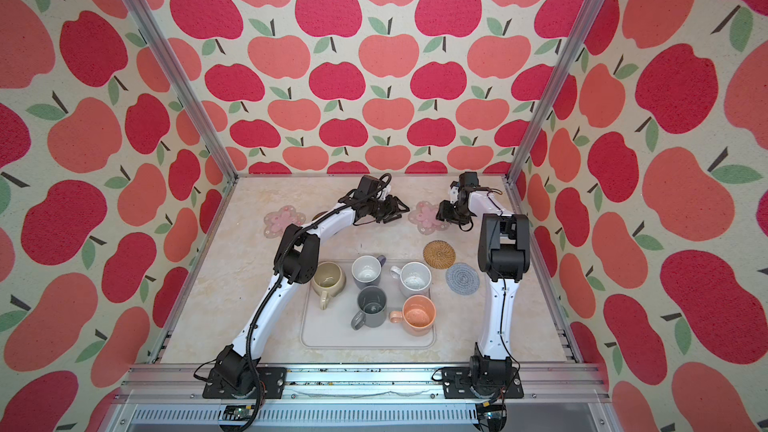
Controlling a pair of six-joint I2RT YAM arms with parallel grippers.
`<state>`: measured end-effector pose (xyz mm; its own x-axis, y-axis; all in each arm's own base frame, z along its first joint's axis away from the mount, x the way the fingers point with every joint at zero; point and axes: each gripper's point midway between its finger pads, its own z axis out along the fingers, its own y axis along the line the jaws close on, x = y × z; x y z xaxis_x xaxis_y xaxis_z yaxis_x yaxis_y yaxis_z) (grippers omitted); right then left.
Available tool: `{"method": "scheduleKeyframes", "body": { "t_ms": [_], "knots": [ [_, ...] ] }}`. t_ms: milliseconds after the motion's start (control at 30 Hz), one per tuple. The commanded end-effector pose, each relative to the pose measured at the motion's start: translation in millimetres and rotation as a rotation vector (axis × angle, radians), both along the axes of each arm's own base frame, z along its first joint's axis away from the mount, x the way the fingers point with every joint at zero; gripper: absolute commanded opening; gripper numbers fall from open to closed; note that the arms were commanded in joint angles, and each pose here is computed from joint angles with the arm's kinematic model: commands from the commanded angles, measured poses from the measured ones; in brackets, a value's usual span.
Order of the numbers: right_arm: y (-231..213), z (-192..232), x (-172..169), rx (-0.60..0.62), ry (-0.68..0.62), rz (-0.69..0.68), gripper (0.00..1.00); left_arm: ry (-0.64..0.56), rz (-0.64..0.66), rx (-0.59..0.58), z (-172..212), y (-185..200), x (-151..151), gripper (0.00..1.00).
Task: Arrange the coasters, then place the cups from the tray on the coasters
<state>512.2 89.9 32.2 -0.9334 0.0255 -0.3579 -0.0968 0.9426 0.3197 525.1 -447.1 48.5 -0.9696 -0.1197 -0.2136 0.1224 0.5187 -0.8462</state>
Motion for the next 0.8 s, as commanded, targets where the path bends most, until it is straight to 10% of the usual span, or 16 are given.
{"method": "scheduleKeyframes", "body": {
  "t_ms": [0, 767],
  "knots": [
    [8, -20, -30, 0.019, 0.108, 0.032, 0.55, 0.038, -0.021, -0.010, -11, -11, -8, 0.53],
    [-14, -22, -64, -0.081, 0.147, 0.002, 0.55, 0.105, -0.069, -0.053, -25, -51, -35, 0.54]
  ]
}}
